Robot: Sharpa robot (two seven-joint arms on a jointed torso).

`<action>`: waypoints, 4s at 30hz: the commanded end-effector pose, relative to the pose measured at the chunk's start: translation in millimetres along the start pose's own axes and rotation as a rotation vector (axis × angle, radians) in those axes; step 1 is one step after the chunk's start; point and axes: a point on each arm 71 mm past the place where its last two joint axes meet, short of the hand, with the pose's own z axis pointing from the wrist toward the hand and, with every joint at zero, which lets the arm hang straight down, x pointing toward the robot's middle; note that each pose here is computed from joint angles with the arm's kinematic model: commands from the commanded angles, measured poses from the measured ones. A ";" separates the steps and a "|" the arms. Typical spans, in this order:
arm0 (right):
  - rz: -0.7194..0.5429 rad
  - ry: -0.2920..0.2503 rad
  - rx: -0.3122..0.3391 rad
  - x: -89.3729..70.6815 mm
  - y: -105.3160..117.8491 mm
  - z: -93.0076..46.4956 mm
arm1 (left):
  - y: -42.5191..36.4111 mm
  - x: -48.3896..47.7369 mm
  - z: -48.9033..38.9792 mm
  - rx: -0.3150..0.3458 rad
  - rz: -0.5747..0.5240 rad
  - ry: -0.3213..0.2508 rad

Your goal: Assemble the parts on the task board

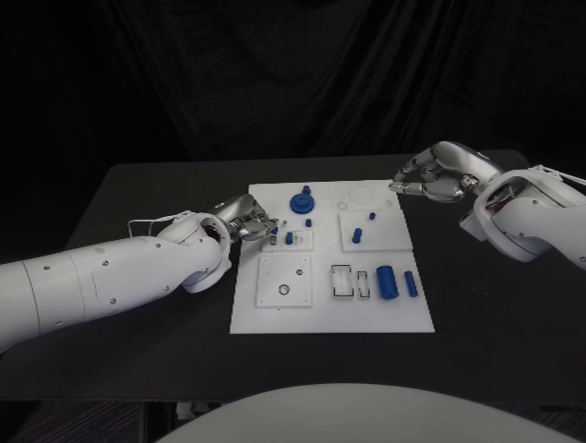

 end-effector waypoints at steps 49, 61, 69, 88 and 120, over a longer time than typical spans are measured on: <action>-0.001 0.015 0.017 3.0 -1.2 -1.7 | 5.5 19.8 -0.7 0.005 0.074 0.060; -0.001 0.019 0.023 3.2 -1.9 -1.7 | 8.6 22.4 -2.1 -0.008 0.122 0.085; -0.002 0.020 0.026 3.3 -2.3 -1.6 | 10.0 21.8 -3.5 -0.005 0.126 0.081; -0.002 0.024 0.030 4.3 -2.7 -0.9 | 10.9 24.4 -3.4 0.008 0.137 0.118; 0.000 0.024 0.034 4.1 -3.0 -2.6 | 11.0 10.3 -4.6 0.066 0.095 -0.055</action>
